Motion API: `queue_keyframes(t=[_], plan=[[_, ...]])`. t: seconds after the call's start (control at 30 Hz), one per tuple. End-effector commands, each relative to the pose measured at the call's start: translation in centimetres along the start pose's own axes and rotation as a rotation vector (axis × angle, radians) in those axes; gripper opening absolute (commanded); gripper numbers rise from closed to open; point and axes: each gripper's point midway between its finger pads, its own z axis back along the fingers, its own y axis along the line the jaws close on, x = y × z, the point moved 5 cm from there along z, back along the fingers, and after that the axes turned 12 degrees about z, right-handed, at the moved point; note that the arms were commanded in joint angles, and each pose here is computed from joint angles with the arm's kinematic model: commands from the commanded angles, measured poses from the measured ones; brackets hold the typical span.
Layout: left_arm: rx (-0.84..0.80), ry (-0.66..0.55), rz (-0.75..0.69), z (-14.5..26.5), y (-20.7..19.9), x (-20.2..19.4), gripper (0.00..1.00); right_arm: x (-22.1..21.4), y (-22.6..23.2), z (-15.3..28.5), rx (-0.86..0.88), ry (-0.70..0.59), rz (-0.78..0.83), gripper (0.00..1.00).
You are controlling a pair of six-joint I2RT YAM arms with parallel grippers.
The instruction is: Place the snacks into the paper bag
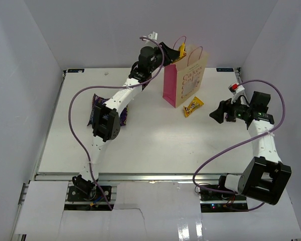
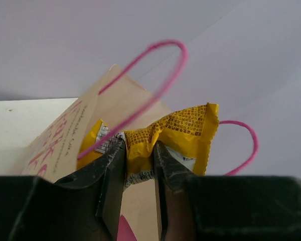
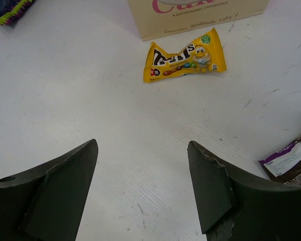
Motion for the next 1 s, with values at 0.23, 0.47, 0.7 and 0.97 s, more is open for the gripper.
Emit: queue_keyframes(t=[0.23, 0.47, 0.7, 0.97], plan=[[-0.138, -0.049, -0.004, 2.6, -7.9, 2.8, 0.76, -0.9, -3.6, 0.1, -0.248, 0.105, -0.110, 0.79], [-0.077, -0.102, -0.243, 6.7, -12.5, 6.5, 0.81, -3.1, -11.7, -0.7, -0.668, 0.302, -0.292, 0.85], [0.311, -0.139, -0.447, 20.6, -6.9, 6.3, 0.90, -5.7, -16.1, -3.7, -0.717, 0.465, -0.371, 0.82], [0.717, -0.072, -0.315, 36.9, 4.6, -0.6, 0.95, -8.7, -17.8, -7.0, -0.638, 0.550, -0.382, 0.65]])
